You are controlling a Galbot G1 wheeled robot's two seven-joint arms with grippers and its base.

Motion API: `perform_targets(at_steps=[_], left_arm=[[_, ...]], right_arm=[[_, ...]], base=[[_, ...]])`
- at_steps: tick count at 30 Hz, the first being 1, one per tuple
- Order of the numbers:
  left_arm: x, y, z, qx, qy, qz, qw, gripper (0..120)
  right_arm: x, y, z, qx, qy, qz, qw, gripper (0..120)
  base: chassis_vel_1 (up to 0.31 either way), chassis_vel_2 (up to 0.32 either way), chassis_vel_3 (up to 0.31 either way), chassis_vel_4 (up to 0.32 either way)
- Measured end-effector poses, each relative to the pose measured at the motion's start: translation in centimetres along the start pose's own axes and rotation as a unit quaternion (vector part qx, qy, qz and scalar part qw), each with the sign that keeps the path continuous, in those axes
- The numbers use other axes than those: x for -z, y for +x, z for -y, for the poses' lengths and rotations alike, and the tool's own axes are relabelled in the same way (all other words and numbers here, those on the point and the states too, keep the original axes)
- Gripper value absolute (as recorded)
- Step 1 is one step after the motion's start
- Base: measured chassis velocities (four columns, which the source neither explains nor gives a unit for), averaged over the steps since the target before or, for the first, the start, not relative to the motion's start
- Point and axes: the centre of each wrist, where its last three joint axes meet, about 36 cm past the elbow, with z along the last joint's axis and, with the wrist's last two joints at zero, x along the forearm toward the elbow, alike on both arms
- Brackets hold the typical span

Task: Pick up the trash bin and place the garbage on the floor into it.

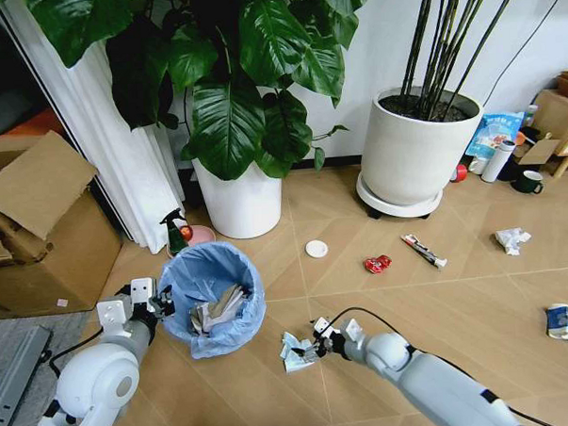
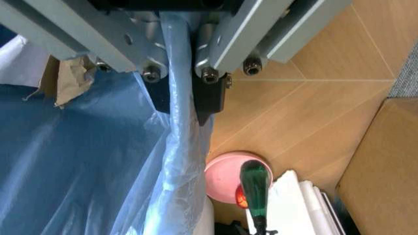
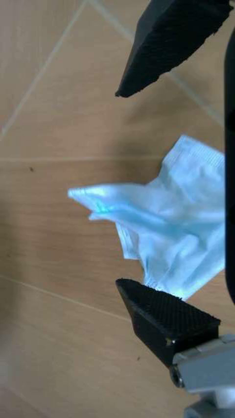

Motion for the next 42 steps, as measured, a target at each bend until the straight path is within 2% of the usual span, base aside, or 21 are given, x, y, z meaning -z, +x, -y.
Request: perform_targets(at_steps=[8, 11, 13, 16, 17, 19, 23, 25, 27, 29, 31, 33, 36, 42], left_arm=[[0.1, -0.2, -0.2, 0.001, 0.000, 0.002, 1.0000, 0], [0.2, -0.2, -0.2, 0.001, 0.000, 0.002, 1.0000, 0], [0.2, -0.2, -0.2, 0.001, 0.000, 0.003, 1.0000, 0], [0.3, -0.1, -0.3, 0.002, 0.000, 0.004, 1.0000, 0], [0.3, -0.1, -0.3, 0.002, 0.000, 0.004, 1.0000, 0], [0.3, -0.1, -0.2, 0.001, 0.000, 0.005, 1.0000, 0], [0.3, 0.0, -0.2, 0.001, 0.000, 0.006, 1.0000, 0], [0.4, 0.0, -0.2, 0.000, 0.000, 0.006, 1.0000, 0], [0.4, 0.0, -0.2, 0.000, 0.000, 0.007, 1.0000, 0], [0.5, 0.0, -0.2, 0.000, -0.001, 0.008, 1.0000, 0], [0.5, 0.0, -0.2, 0.000, -0.001, 0.008, 1.0000, 0], [0.6, 0.0, -0.2, 0.000, -0.001, 0.009, 1.0000, 0], [0.6, 0.0, -0.2, 0.000, -0.001, 0.009, 1.0000, 0], [0.6, 0.1, -0.1, -0.002, -0.001, 0.010, 0.9999, 0]], right_arm=[[0.2, -2.7, -0.3, 0.008, 0.004, -0.013, 1.000, 99], [-0.1, -3.5, -0.3, 0.007, 0.005, -0.016, 1.000, 86], [-0.1, -3.8, -0.3, 0.007, 0.006, -0.017, 1.000, 84], [0.0, -4.2, 0.0, 0.003, 0.005, -0.017, 1.000, 68], [0.0, -4.2, 0.0, 0.003, 0.005, -0.017, 1.000, 68], [-0.2, -4.3, 0.2, -0.002, 0.005, -0.017, 1.000, 56], [-0.4, -4.3, 0.3, -0.005, 0.003, -0.016, 1.000, 47], [-0.8, -4.2, 0.0, -0.007, -0.001, -0.017, 1.000, 36], [-1.0, -4.2, -0.1, -0.009, -0.003, -0.017, 1.000, 32], [-1.4, -4.0, -0.5, -0.015, -0.007, -0.015, 1.000, 21], [-1.4, -4.0, -0.5, -0.016, -0.008, -0.015, 1.000, 19], [-1.6, -3.8, -0.8, -0.024, -0.012, -0.012, 1.000, 6], [-1.6, -3.5, -1.1, -0.041, -0.030, -0.005, 0.999, 0], [-0.5, -2.7, -1.4, -0.081, -0.093, 0.014, 0.992, 0]], base=[[0.000, 0.000, 0.000, 0.000], [0.000, 0.000, 0.000, 0.000], [0.000, 0.000, 0.000, 0.000], [0.000, 0.000, 0.000, 0.000], [0.000, 0.000, 0.000, 0.000], [0.000, 0.000, 0.000, 0.000], [0.000, 0.000, 0.000, 0.000], [0.000, 0.000, 0.000, 0.000], [0.000, 0.000, 0.000, 0.000], [0.000, 0.000, 0.000, 0.000], [0.000, 0.000, 0.000, 0.000], [0.000, 0.000, 0.000, 0.000], [0.000, 0.000, 0.000, 0.000], [0.000, 0.000, 0.000, 0.000]])
